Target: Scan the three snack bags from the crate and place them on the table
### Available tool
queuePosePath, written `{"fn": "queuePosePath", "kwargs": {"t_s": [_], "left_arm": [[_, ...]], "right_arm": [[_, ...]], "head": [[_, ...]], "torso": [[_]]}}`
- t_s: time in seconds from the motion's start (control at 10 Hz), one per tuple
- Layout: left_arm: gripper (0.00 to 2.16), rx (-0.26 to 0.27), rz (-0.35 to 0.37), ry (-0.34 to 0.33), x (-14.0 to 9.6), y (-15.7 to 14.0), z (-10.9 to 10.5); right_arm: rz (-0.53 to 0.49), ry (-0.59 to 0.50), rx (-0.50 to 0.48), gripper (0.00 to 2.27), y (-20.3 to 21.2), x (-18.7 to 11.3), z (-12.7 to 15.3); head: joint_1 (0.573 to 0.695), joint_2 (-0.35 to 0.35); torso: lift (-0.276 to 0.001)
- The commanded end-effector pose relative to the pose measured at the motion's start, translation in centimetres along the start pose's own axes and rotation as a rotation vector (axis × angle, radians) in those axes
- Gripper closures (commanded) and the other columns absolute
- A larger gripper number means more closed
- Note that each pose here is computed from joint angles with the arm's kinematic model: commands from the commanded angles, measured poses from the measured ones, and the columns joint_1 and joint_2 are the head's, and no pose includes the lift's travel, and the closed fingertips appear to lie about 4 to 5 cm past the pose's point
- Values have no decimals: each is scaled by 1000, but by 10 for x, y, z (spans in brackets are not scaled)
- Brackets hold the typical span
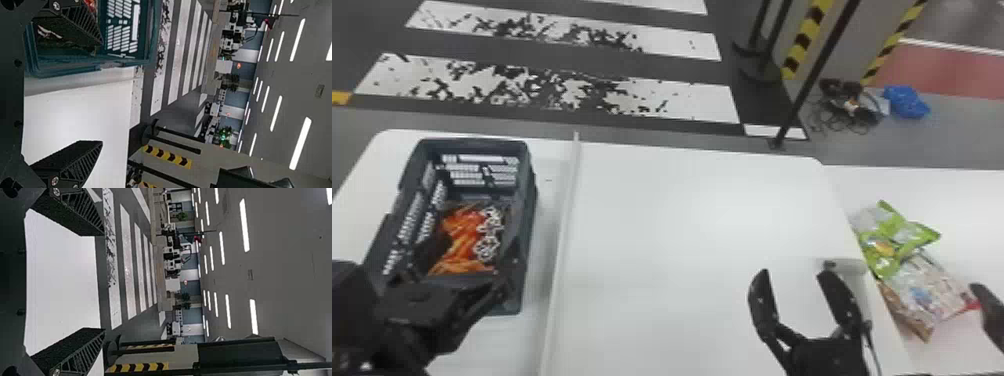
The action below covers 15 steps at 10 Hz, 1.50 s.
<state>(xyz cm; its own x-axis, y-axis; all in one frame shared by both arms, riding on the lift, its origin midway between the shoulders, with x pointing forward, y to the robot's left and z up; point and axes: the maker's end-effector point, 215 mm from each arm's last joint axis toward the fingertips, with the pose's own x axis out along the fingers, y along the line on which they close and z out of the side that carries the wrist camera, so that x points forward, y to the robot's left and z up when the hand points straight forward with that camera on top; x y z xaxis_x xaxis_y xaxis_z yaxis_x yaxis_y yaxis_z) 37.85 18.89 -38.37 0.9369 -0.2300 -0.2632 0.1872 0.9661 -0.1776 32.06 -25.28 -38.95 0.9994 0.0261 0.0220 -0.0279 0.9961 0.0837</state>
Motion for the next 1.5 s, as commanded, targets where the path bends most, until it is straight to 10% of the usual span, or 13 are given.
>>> {"fn": "queuePosePath", "kwargs": {"t_s": [0.0, 0.6, 1.4], "left_arm": [[103, -13, 53, 14, 3, 32, 21], [107, -83, 224, 142, 40, 139, 24], [147, -45, 194, 298, 137, 132, -8]], "right_arm": [[25, 6, -5, 63, 3, -1, -3], [118, 32, -36, 63, 31, 23, -9], [128, 70, -73, 66, 21, 20, -30]], "head": [[695, -111], [695, 120], [695, 92]], "torso": [[-37], [-37], [-37]]}}
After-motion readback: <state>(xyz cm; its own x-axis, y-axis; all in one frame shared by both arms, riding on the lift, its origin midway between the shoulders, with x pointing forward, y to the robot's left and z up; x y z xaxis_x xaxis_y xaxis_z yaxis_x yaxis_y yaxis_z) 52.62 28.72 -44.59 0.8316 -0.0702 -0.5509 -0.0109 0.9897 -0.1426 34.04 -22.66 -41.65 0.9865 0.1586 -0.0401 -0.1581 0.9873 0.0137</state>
